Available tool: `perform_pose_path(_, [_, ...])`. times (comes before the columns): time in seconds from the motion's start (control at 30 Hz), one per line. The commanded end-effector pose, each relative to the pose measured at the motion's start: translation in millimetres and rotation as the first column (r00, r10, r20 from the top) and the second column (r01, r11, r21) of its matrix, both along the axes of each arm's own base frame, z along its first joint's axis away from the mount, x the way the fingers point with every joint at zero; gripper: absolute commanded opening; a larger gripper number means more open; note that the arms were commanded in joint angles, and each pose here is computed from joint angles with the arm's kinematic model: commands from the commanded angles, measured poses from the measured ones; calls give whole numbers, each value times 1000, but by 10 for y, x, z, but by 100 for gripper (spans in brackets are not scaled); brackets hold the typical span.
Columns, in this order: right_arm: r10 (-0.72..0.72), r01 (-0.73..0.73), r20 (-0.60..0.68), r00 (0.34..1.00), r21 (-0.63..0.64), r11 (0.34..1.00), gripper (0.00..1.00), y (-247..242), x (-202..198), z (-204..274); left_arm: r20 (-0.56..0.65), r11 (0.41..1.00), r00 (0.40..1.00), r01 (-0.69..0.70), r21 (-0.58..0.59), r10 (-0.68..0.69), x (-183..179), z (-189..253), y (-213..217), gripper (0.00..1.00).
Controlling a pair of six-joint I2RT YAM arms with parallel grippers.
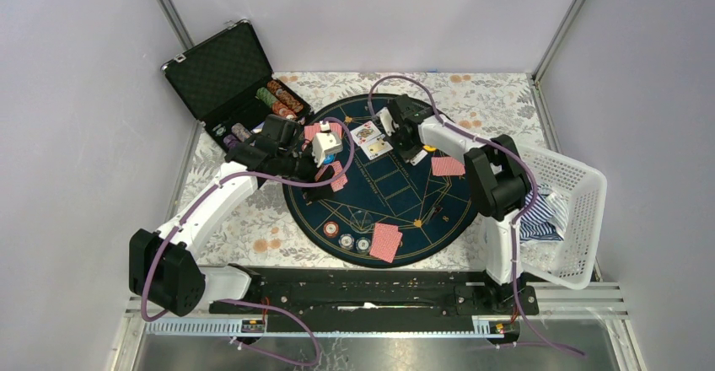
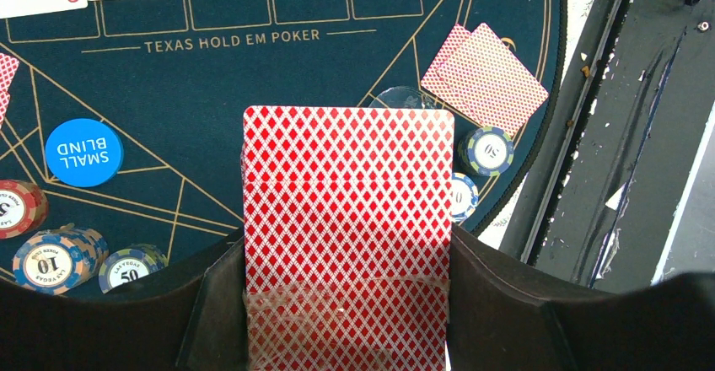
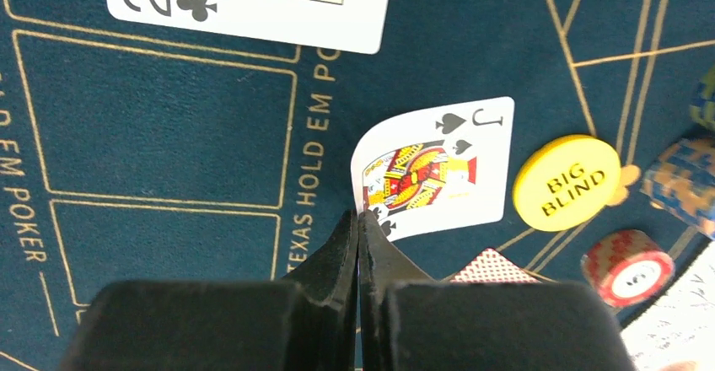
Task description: Distribute texas hold em gaming equipment
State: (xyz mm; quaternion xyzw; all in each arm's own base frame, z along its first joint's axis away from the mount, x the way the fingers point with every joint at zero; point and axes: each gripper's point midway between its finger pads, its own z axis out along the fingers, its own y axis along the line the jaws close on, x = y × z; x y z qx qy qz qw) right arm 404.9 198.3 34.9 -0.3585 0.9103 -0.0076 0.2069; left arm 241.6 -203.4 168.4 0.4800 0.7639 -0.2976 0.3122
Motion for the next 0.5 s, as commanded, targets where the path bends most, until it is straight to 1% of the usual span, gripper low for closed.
perform_pose_path(0.0, [-3,6,-41,999,68,998,0,266,-59,5,92,998,995,28,-63,-22,103,268,-92,0])
perform_pose_path(0.13, [1,3,-54,999,76,997,0,397,-103,-51,92,998,996,26,-62,-20,109,266,-91,0])
perform_pose_path(0.47, [-22,48,-161,987,160,986,0,619,-252,-141,94,998,995,28,-64,-22,112,276,-96,0])
